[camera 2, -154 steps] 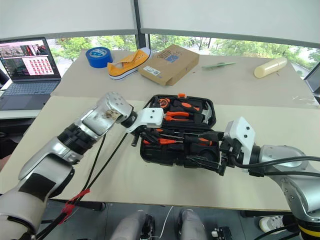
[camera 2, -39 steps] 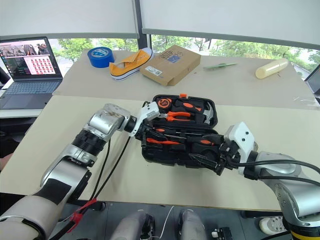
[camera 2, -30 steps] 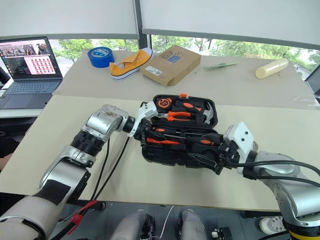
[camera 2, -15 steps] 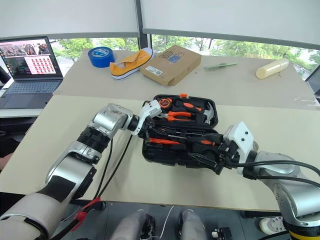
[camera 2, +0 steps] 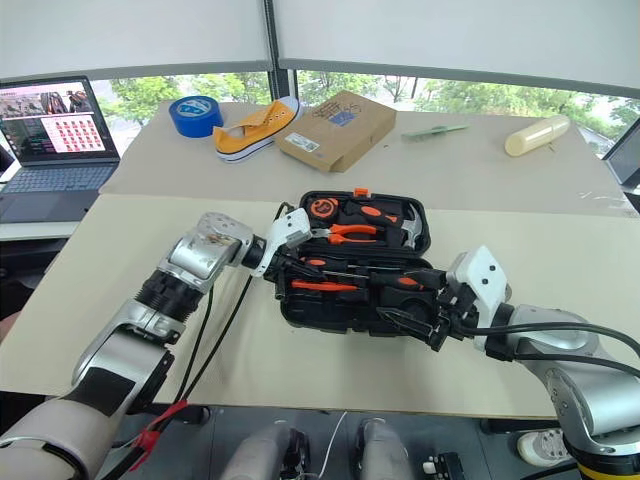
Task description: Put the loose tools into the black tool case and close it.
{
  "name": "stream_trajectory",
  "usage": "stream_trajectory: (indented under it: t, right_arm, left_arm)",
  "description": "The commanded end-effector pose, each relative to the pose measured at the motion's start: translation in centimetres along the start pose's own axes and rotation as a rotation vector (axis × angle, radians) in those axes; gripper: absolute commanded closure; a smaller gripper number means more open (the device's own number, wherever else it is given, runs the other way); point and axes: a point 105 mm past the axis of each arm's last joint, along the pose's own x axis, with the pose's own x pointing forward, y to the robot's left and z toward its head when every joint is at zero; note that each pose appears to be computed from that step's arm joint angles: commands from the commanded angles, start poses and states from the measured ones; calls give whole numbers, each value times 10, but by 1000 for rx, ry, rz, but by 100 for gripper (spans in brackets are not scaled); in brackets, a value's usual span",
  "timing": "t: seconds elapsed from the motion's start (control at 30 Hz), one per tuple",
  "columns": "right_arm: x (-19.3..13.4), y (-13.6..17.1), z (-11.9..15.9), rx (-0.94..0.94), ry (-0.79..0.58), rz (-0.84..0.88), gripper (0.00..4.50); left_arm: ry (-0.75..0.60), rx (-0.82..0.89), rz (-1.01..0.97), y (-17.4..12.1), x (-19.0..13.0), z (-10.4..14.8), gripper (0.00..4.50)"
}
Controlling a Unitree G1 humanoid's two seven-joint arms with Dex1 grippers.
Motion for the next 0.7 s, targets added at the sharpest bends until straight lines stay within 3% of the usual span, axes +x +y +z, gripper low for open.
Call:
stream_trajectory:
  t: [0.03,0.2,0.37,0.7]
  right_arm:
    - [1,0,9,-41,-33,1,0]
    - [2,0,9,-45,-31,7,0]
    - [2,0,11,-50,-32,11,0]
    - [2,2,11,-48,-36,6,0]
  left_arm:
    - [-45,-13,-17,-3,-1,3,445]
    - [-167,18,-24,-2,-14,37,445]
    - [-202,98,-47,-9,-11,49,445]
    - [-49,135,-5,-9,15,9,445]
